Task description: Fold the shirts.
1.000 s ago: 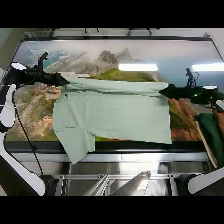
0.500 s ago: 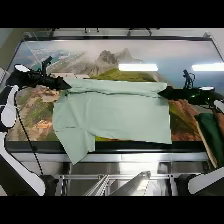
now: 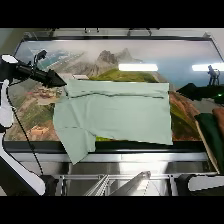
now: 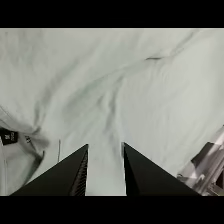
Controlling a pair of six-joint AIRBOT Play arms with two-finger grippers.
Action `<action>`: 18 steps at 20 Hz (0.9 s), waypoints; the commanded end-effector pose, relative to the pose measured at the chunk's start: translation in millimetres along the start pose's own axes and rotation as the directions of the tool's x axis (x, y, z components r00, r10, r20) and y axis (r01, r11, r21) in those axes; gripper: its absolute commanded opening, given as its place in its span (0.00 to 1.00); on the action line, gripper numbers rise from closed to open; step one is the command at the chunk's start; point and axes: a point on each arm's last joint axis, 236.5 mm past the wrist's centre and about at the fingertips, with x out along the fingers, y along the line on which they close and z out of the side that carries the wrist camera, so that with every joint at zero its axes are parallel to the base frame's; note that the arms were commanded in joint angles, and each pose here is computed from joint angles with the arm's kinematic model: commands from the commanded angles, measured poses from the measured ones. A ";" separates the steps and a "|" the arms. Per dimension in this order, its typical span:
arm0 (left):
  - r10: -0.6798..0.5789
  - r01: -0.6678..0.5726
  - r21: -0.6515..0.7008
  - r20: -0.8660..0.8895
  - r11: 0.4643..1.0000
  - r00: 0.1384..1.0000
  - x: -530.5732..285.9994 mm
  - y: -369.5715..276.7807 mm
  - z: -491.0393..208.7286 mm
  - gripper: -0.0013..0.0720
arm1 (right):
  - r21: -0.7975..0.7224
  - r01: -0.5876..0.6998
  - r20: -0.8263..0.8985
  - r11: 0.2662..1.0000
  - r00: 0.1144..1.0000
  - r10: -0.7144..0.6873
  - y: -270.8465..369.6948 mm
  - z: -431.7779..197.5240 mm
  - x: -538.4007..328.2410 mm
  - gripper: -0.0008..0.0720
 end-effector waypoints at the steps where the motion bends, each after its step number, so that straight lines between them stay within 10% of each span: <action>1: -0.024 0.017 -0.090 -0.078 0.996 0.997 -25.0 -19.6 -22.3 0.21 | 0.078 -0.075 -0.183 0.994 0.979 0.089 22.1 -45.3 -25.6 0.16; 9: 0.183 -0.198 -0.248 -0.084 0.948 0.980 -33.5 -7.0 -177.7 0.05 | 0.268 0.053 -0.241 0.962 0.970 0.014 25.6 -194.2 -31.8 0.10; 11: 0.213 -0.212 -0.322 -0.031 0.923 0.977 -28.2 -4.4 -214.2 0.50 | 0.257 0.122 -0.241 0.959 0.969 -0.058 11.8 -215.8 -29.5 0.91; 13: 0.215 -0.201 -0.392 -0.006 0.898 0.976 -20.9 -2.5 -242.3 0.96 | 0.265 0.177 -0.288 0.948 0.953 -0.098 -0.1 -229.3 -30.4 0.90; 18: 0.268 -0.221 -0.469 0.035 0.855 0.963 2.0 2.9 -274.1 0.98 | 0.296 0.119 -0.306 0.948 0.952 -0.024 5.5 -234.2 -13.3 0.89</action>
